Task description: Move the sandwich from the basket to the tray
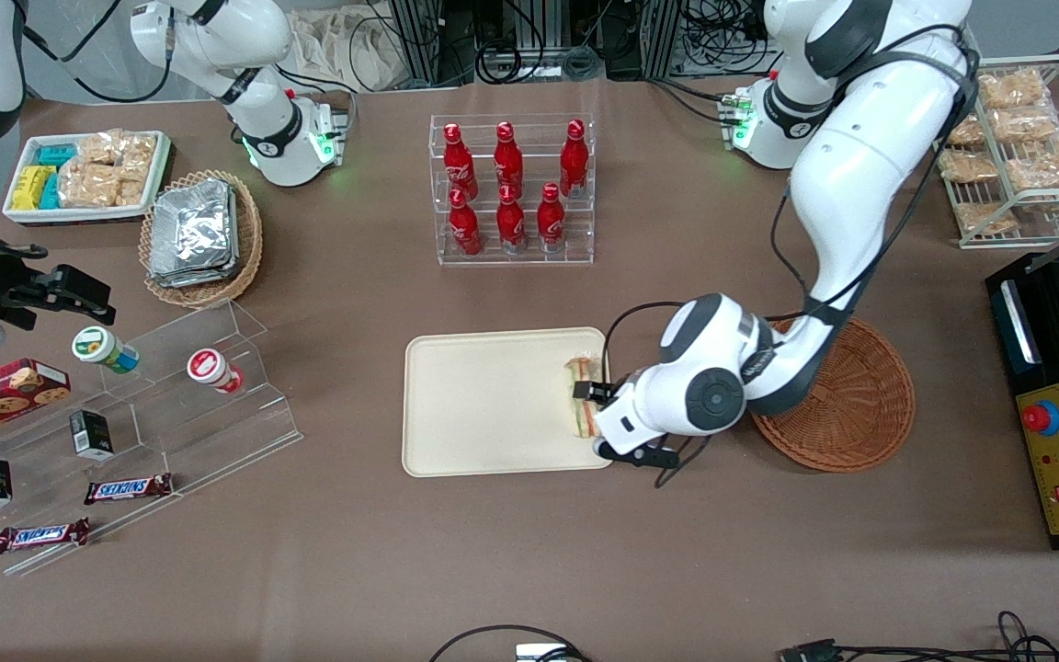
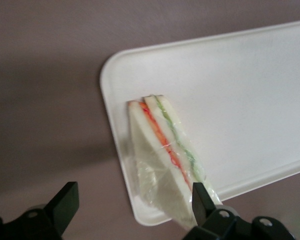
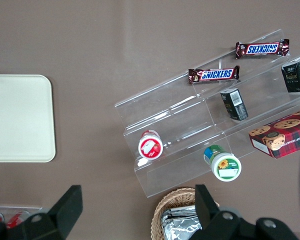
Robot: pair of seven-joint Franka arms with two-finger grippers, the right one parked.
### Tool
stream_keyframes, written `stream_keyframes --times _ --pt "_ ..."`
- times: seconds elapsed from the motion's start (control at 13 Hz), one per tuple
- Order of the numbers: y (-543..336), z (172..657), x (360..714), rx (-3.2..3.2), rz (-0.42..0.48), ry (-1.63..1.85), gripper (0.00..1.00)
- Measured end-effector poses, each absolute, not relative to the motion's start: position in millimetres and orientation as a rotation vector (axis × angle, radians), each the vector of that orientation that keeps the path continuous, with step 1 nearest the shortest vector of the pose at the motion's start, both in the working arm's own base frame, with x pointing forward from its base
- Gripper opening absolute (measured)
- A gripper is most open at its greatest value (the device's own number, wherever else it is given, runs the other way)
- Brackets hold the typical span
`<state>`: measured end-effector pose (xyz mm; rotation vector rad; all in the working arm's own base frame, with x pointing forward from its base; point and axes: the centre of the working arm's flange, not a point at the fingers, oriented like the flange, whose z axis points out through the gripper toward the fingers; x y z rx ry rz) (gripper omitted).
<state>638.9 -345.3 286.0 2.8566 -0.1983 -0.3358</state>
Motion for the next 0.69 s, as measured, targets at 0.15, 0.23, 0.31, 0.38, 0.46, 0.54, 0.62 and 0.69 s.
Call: stream_keyframes --times 0.15,0.23,0.31,0.38,0.46,0.54,0.62,0.69 --pt "-316 339 647 2.89 -0.298 -0.172 1.0" --pt "-299 369 649 2.911 -0.28 -0.155 1.0" --pt "-279 399 649 2.937 -0.273 -0.132 1.0" --pt "-256 426 646 2.965 -0.28 -0.104 1.0" --pt "-233 452 642 2.994 -0.3 -0.071 1.0" --pt "-210 475 636 3.021 -0.324 -0.037 1.0" --pt "-190 495 628 3.045 -0.345 -0.021 1.0" --pt "-173 516 619 3.066 -0.362 -0.034 1.0"
